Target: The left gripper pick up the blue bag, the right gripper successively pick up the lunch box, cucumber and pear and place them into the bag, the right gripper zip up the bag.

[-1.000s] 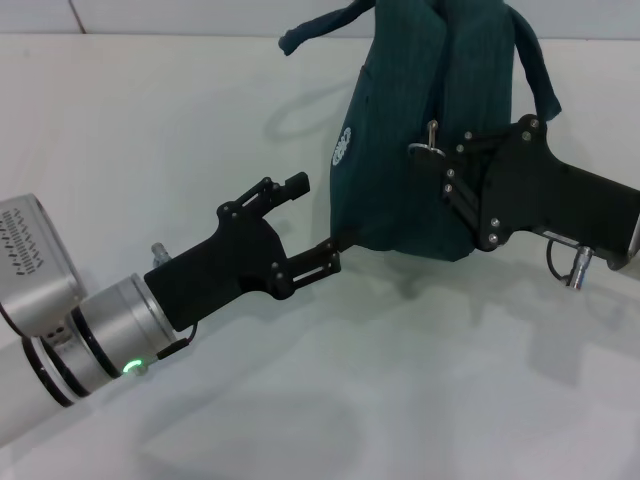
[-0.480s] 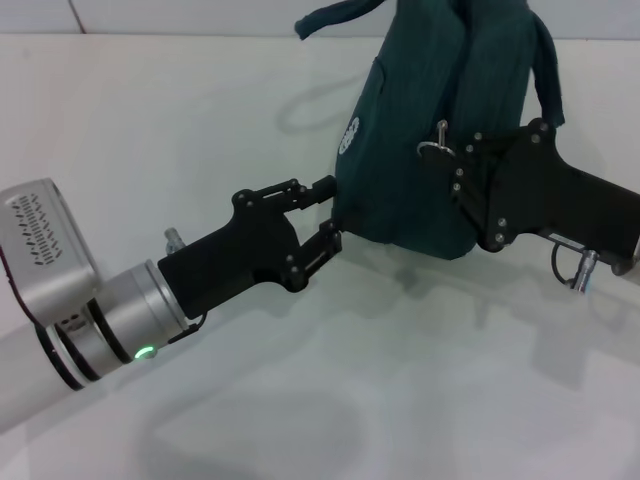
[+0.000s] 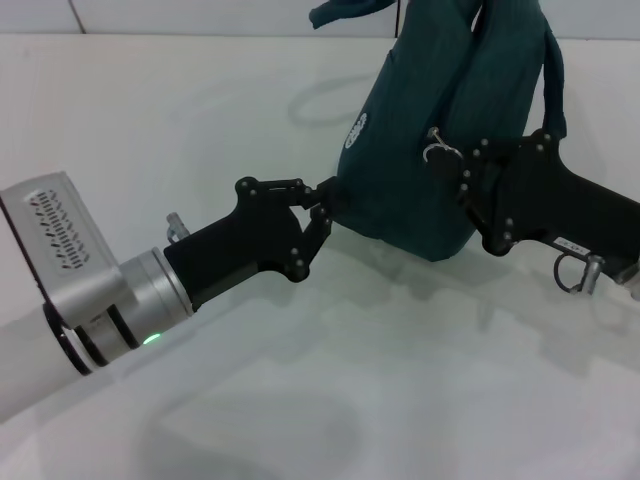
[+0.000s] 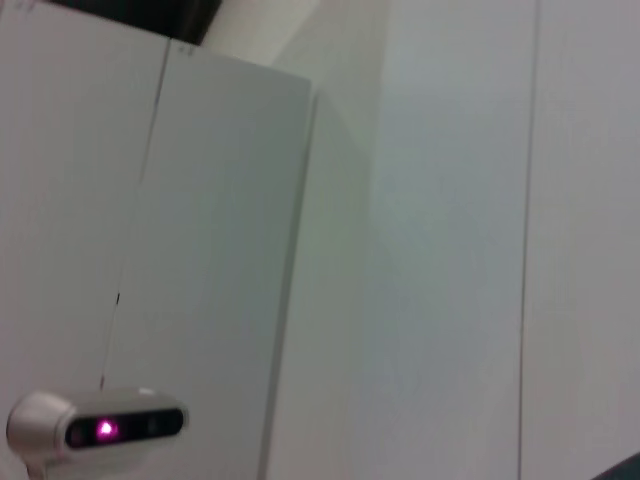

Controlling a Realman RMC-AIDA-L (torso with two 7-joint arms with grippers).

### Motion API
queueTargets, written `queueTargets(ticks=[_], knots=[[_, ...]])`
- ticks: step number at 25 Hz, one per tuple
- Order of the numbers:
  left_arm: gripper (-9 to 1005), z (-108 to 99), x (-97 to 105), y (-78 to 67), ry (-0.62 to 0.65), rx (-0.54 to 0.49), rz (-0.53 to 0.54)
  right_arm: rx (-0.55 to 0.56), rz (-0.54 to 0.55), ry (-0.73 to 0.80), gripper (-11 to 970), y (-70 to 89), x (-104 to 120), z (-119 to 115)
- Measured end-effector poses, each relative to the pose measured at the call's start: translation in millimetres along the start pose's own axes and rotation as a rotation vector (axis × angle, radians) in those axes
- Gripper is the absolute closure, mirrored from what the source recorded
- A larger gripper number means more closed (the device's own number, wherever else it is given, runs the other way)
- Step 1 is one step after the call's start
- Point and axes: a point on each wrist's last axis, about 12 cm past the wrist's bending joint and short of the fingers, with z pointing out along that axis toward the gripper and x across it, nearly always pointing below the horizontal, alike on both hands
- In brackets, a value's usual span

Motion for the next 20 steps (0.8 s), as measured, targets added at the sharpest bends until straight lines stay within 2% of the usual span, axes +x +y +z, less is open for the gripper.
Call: queueTargets(ticks=[3, 9, 12, 20], knots=[[920, 1.1, 2.0, 1.3, 0.021, -0.005, 0.03, 0.002, 0.064, 0.003, 945, -0.5, 0.2, 0.0], [921, 0.8, 8.4, -0.7, 0.075, 0.014, 0.111, 0.007, 0.068, -0.015, 945, -3.0, -2.9, -1.0], [922, 2.1, 10.1, 1.0, 0.096, 0.01, 0.135, 0.007, 0.039, -0.023, 945, -5.8, -5.2, 0.5], [926, 0.8, 11.7, 2.2, 0.107, -0.007, 0.125, 0.046, -0.144, -0.054, 944, -18.2, -14.7, 0.1]])
